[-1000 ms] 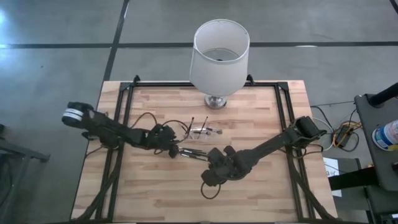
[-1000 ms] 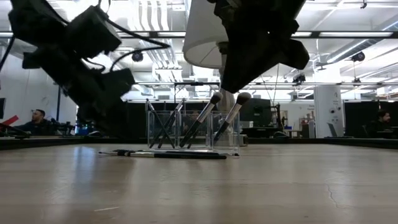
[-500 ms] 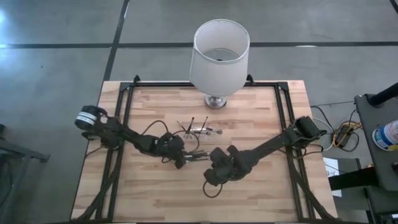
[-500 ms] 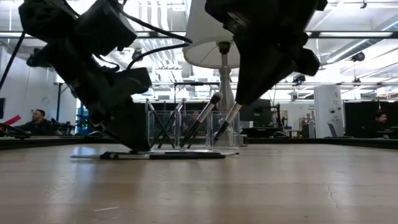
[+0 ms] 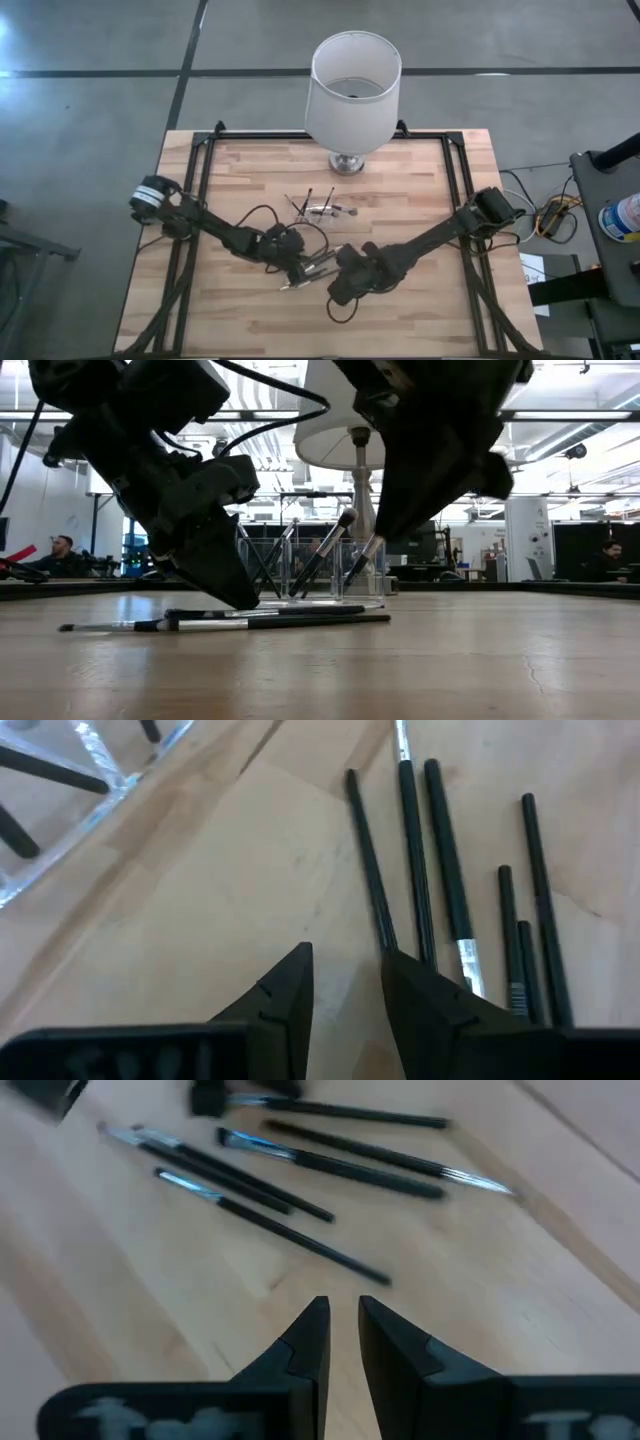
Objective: Put items in baskets/containers
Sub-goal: Put the eyeshadow brush into the transparent organizer
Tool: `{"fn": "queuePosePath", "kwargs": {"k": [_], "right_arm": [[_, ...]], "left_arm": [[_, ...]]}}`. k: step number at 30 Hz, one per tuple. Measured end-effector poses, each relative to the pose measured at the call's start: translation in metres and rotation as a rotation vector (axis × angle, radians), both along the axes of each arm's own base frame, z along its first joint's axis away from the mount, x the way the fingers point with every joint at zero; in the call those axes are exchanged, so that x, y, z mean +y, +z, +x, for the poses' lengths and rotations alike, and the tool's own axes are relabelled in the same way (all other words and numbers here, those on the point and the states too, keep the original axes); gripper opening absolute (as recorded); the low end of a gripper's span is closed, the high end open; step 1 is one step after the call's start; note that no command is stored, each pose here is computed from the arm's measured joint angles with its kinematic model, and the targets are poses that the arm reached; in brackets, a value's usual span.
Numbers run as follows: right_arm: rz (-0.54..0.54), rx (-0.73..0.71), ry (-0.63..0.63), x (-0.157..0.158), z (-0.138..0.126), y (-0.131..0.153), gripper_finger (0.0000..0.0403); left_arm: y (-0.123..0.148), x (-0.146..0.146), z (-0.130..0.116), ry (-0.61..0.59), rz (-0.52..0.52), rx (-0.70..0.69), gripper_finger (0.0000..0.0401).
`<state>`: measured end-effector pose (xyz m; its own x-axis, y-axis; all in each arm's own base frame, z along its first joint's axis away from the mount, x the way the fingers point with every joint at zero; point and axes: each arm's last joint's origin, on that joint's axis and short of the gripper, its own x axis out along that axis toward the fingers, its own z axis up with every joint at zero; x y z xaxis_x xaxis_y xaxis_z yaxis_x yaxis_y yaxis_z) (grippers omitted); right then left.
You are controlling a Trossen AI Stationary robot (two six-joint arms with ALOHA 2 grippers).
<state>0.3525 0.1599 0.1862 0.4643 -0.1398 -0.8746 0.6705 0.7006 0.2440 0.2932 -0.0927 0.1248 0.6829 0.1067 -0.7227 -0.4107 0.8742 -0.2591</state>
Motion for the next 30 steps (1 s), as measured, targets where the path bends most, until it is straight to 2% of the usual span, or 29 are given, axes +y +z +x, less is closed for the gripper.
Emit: {"fn": "queuePosePath", "kwargs": {"k": [2,5,7,9,12,15,19,30], "right_arm": [[-0.025,-0.029,0.114,0.003,0.002,-0.004,0.0052],[-0.102,-0.038,0.355,0.007,0.001,-0.011,0.0052],[-0.061,0.027,0.494,0.006,0.001,-0.020,0.0059],[-0.015,0.086,0.595,0.005,0.003,-0.034,0.0074],[-0.102,0.142,0.716,0.006,0.007,-0.048,0.0105],[-0.171,0.111,0.823,0.015,0.019,-0.054,0.0133],[-0.181,0.170,0.842,0.018,0.029,-0.064,0.0153],[-0.234,0.176,0.772,0.012,0.031,-0.050,0.0155]], "left_arm": [[0.001,-0.001,0.000,-0.002,-0.002,-0.001,0.0112],[0.003,-0.001,-0.003,-0.009,-0.005,0.013,0.0112],[0.005,-0.001,-0.006,-0.011,0.003,0.036,0.0112],[0.005,-0.002,-0.008,-0.010,0.008,0.048,0.0112],[0.004,-0.005,-0.011,0.001,0.000,0.051,0.0112],[0.003,-0.008,-0.014,0.027,-0.018,0.046,0.0112],[0.000,-0.011,-0.018,0.048,-0.019,0.043,0.0112],[-0.001,-0.011,-0.020,0.054,-0.008,0.048,0.0112]]}}
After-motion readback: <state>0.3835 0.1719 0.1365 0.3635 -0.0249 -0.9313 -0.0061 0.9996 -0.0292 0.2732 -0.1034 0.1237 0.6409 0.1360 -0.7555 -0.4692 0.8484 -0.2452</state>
